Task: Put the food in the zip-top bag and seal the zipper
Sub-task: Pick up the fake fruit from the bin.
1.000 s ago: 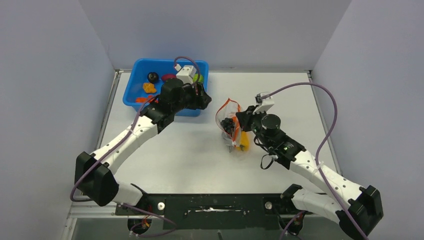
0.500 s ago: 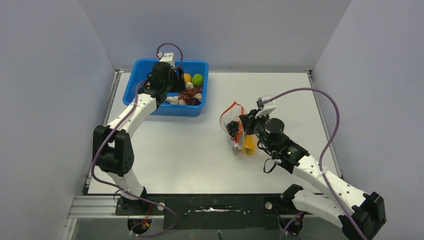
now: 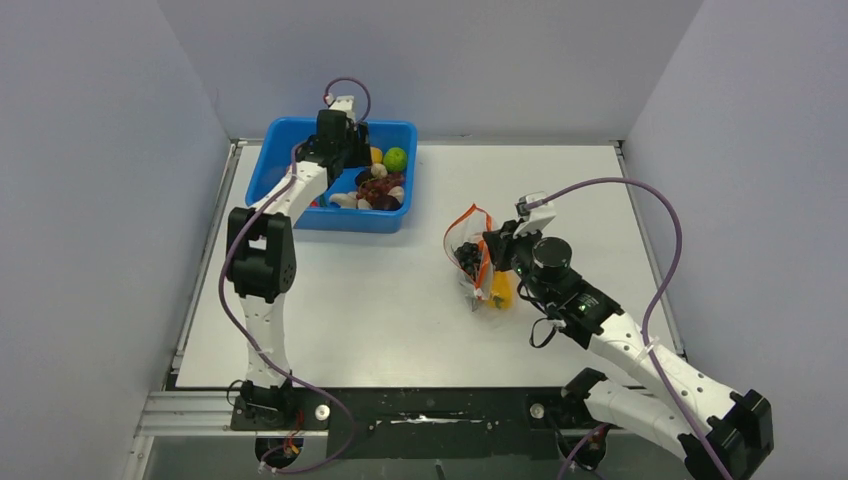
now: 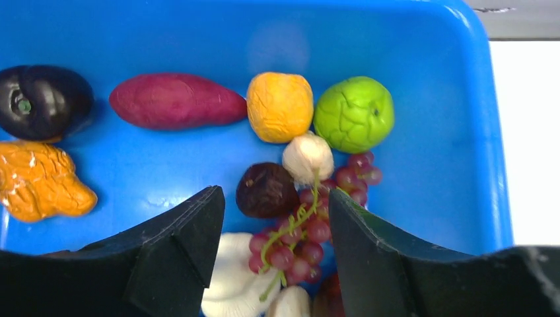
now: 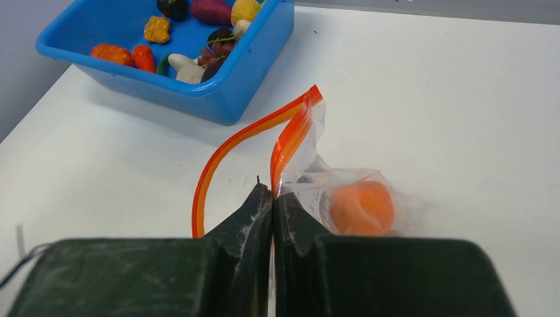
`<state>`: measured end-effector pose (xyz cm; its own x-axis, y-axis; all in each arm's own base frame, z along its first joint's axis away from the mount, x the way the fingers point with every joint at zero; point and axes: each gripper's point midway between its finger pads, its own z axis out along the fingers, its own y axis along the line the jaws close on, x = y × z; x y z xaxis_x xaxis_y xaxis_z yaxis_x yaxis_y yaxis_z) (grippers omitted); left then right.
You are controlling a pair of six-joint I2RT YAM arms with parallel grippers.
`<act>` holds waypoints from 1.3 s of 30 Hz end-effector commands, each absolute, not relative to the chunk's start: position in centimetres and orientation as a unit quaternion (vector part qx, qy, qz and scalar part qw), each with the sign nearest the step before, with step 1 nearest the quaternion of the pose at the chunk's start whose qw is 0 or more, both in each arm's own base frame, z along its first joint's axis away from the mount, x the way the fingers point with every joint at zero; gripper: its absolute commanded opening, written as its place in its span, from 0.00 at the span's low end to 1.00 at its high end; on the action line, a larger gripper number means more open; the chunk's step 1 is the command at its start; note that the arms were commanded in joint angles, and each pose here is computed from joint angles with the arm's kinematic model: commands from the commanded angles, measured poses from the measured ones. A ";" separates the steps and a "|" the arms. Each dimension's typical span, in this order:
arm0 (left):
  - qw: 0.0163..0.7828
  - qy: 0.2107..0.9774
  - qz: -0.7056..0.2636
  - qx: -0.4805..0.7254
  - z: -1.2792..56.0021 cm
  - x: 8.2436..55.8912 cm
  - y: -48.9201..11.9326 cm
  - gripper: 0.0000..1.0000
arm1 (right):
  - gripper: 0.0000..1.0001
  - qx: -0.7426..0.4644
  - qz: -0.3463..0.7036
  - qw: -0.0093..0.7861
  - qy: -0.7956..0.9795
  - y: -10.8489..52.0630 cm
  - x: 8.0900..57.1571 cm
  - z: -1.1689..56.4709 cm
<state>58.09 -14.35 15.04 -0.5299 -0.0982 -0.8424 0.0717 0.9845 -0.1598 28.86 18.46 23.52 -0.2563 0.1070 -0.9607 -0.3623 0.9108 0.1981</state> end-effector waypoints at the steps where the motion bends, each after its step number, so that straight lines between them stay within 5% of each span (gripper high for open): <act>1: 0.539 0.836 -0.103 -0.014 17.6 62.1 -13.5 0.57 | 0.00 -0.054 0.211 0.639 0.737 18.0 29.1 27.6; 22: 0.557 0.813 -0.165 0.024 13.3 67.1 -15.8 0.65 | 0.00 -0.052 0.196 0.624 0.755 18.8 30.7 27.4; 39: 0.536 0.826 -0.174 0.009 9.5 68.8 -16.3 0.49 | 0.00 -0.038 0.195 0.625 0.755 19.1 31.4 27.2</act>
<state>66.96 -16.29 7.04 -0.4946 -0.1400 -0.8578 0.1978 0.9429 -0.2680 30.28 19.15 22.68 -0.3276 0.0855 -0.9409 -0.3172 0.9282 0.1948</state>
